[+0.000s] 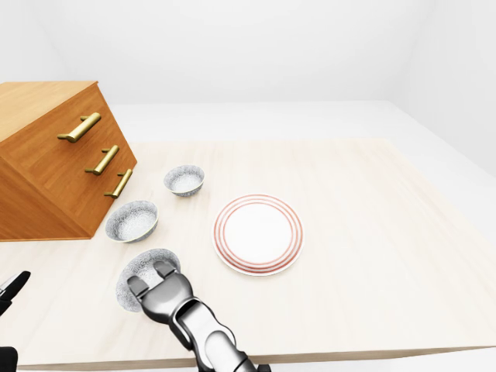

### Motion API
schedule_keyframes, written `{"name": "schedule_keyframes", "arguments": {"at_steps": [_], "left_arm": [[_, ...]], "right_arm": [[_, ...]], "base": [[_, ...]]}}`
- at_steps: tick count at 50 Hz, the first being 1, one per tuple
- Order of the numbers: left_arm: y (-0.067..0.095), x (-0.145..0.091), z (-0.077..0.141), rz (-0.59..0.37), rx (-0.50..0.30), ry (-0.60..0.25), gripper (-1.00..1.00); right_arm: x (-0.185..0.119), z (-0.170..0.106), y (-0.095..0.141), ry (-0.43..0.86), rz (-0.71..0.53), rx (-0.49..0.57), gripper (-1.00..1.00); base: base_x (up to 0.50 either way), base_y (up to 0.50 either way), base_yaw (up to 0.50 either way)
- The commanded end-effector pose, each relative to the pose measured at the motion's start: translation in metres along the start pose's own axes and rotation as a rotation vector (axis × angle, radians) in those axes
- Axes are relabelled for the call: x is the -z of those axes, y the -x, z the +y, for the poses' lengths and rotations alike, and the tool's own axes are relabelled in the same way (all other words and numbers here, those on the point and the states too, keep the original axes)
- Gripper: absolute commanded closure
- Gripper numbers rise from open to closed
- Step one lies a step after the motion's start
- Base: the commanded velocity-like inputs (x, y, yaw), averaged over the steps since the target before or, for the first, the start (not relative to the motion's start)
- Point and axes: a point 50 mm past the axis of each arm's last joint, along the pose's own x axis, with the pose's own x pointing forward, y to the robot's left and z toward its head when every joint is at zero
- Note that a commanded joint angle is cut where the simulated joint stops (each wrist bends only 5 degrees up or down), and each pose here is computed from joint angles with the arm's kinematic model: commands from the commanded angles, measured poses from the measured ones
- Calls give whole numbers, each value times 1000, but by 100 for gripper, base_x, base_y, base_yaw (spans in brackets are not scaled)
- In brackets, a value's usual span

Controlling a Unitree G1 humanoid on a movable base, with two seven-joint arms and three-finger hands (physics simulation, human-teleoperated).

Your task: Put the bowl at the front on the plate.

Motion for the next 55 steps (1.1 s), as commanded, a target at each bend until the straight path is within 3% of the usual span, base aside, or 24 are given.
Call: {"name": "schedule_keyframes", "arguments": {"at_steps": [1, 12, 13, 14, 31, 55], "left_arm": [[0, -4, 1, -14, 0, 9, -100], [0, -3, 0, -10, -1, 7, -100], [0, -3, 0, -11, -1, 7, -100], [0, -2, 0, -7, -1, 5, -100], [0, -1, 0, -2, 0, 2, -100], [0, 3, 0, 11, -1, -2, -100]], "right_arm": [[5, 9, -3, -34, 15, -9, -100], [6, 14, -4, -65, 15, -6, -100], [6, 14, -4, -68, 14, -3, -60], [5, 12, -4, -65, 11, 8, 100], [6, -4, 0, 6, 20, 52, 100], [18, -56, 8, 118, 87, 237, 100]], "base": [[0, 0, 0], [0, 0, 0], [0, 0, 0], [0, 0, 0], [0, 0, 0], [0, 0, 0]]}}
